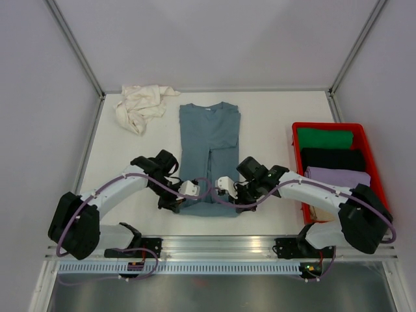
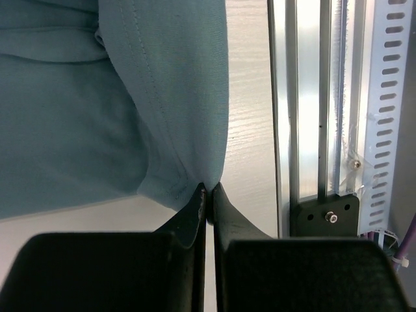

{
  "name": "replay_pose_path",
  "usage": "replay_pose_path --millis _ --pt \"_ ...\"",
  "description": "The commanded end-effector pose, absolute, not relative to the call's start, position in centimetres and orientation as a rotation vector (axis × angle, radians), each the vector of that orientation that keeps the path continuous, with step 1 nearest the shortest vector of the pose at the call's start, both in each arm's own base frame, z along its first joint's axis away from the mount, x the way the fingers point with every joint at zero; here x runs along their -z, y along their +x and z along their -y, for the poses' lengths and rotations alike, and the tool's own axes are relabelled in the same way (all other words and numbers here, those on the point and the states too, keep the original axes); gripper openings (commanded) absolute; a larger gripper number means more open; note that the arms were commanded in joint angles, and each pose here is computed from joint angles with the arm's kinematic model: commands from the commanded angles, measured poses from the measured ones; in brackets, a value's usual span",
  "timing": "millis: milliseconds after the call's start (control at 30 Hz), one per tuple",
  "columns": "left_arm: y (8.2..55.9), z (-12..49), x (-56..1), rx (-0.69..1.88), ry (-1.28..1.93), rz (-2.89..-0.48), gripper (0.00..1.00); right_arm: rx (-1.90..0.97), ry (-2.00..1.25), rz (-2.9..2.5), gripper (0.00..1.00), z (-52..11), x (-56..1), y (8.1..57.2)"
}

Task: Roll the t-shirts
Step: Roll the tshirt

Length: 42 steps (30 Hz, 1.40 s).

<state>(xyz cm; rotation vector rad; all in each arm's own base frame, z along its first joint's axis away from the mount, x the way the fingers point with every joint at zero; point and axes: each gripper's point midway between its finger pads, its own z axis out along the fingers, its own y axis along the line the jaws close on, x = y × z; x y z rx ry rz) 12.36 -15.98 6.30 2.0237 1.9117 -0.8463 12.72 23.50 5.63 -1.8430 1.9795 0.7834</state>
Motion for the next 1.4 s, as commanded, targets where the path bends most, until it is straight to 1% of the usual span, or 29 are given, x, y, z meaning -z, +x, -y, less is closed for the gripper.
replay_pose_path --millis 0,100,167,200,233,333,400,433,500,533,600,633,700,767,800,867,933,1000,1067,1100,1167,1200,1233,1267,1300,1367 --pt "13.3 16.5 -7.2 0.877 2.049 -1.834 0.02 -0.988 -1.842 -1.964 0.0 -25.2 -6.4 12.0" --pt "13.8 16.4 -7.1 0.873 2.046 -1.825 0.02 -1.079 -1.829 -2.003 0.0 -25.5 -6.4 12.1" --pt "13.9 16.4 -7.1 0.881 2.046 -1.82 0.02 -1.133 -1.785 -2.035 0.05 -25.9 -6.8 12.5" --pt "13.7 16.3 -6.9 0.886 2.048 -1.827 0.02 -1.145 -1.737 -2.066 0.09 -25.9 -7.0 13.1" --pt "13.6 16.3 -6.9 0.892 2.052 -1.819 0.02 -1.163 -1.669 -2.121 0.2 -26.0 -7.3 13.5" --pt "13.3 16.2 -6.6 0.906 2.055 -1.817 0.02 -1.143 -1.57 -2.125 0.44 -26.3 -8.3 15.0" --pt "13.1 16.1 -6.5 0.91 2.056 -1.822 0.02 -1.14 -1.499 -2.054 0.46 -27.0 -9.8 15.5" --pt "13.1 16.1 -6.5 0.91 2.054 -1.824 0.02 -1.119 -1.461 -1.945 0.51 -27.6 -11.3 16.2" --pt "13.0 16.0 -6.5 0.923 2.032 -1.838 0.02 -1.102 -1.344 -1.903 0.59 -27.9 -12.9 16.8" --pt "13.1 16.1 -6.6 0.93 2.019 -1.841 0.02 -1.088 -1.282 -1.802 0.65 -28.0 -14.5 17.1" --pt "13.3 16.1 -6.7 0.937 1.992 -1.853 0.02 -1.05 -1.226 -1.729 0.69 -27.7 -15.6 17.3" --pt "13.5 16.2 -6.8 0.941 1.979 -1.852 0.02 -0.987 -1.164 -1.695 0.72 -27.1 -16.1 17.9" --pt "13.7 16.2 -6.9 0.945 1.966 -1.855 0.02 -0.947 -1.081 -1.701 0.75 -26.4 -16.5 18.4" --pt "13.7 16.4 -7.0 0.957 1.951 -1.862 0.02 -0.839 -0.909 -1.716 0.79 -25.2 -17.5 20.5" --pt "13.7 16.4 -7.0 0.962 1.946 -1.865 0.02 -0.852 -0.813 -1.75 0.98 -24.9 -18.0 20.8" --pt "13.7 16.4 -6.9 0.964 1.942 -1.861 0.02 -0.807 -0.709 -1.724 0.98 -24.0 -19.8 21.7" --pt "13.9 16.5 -6.9 0.956 1.939 -1.864 0.02 -0.843 -0.6 -1.691 0.98 -23.6 -21.1 21.7" --pt "14.0 16.4 -6.9 0.952 1.935 -1.871 0.02 -0.915 -0.715 -1.617 0.98 -24.5 -21.3 20.0" --pt "14.2 16.4 -6.9 0.945 1.933 -1.872 0.02 -0.898 -0.825 -1.591 0.98 -24.6 -19.7 19.1" --pt "14.3 16.3 -6.8 0.945 1.931 -1.879 0.02 -0.85 -0.897 -1.638 0.98 -24.3 -17.7 18.7" --pt "14.4 16.2 -6.8 0.94 1.927 -1.88 0.02 -0.727 -0.999 -1.683 0.98 -23.8 -15.6 18.8" --pt "14.5 16.2 -6.8 0.939 1.923 -1.883 0.02 -0.599 -1.022 -1.724 0.98 -23.1 -14.4 19.6" --pt "14.5 16.1 -6.7 0.937 1.924 -1.884 0.02 -0.513 -1.104 -1.782 0.98 -22.9 -12.7 19.3" --pt "14.4 16.0 -6.6 0.938 1.922 -1.891 0.02 -0.449 -1.275 -1.716 0.98 -23.8 -11.9 17.9" --pt "14.5 16.0 -6.6 0.94 1.915 -1.897 0.02 -0.391 -1.328 -1.722 0.98 -23.8 -11.2 17.7" --pt "14.6 15.9 -6.6 0.941 1.908 -1.902 0.02 -0.4 -1.473 -1.722 0.98 -24.8 -9.4 16.0"
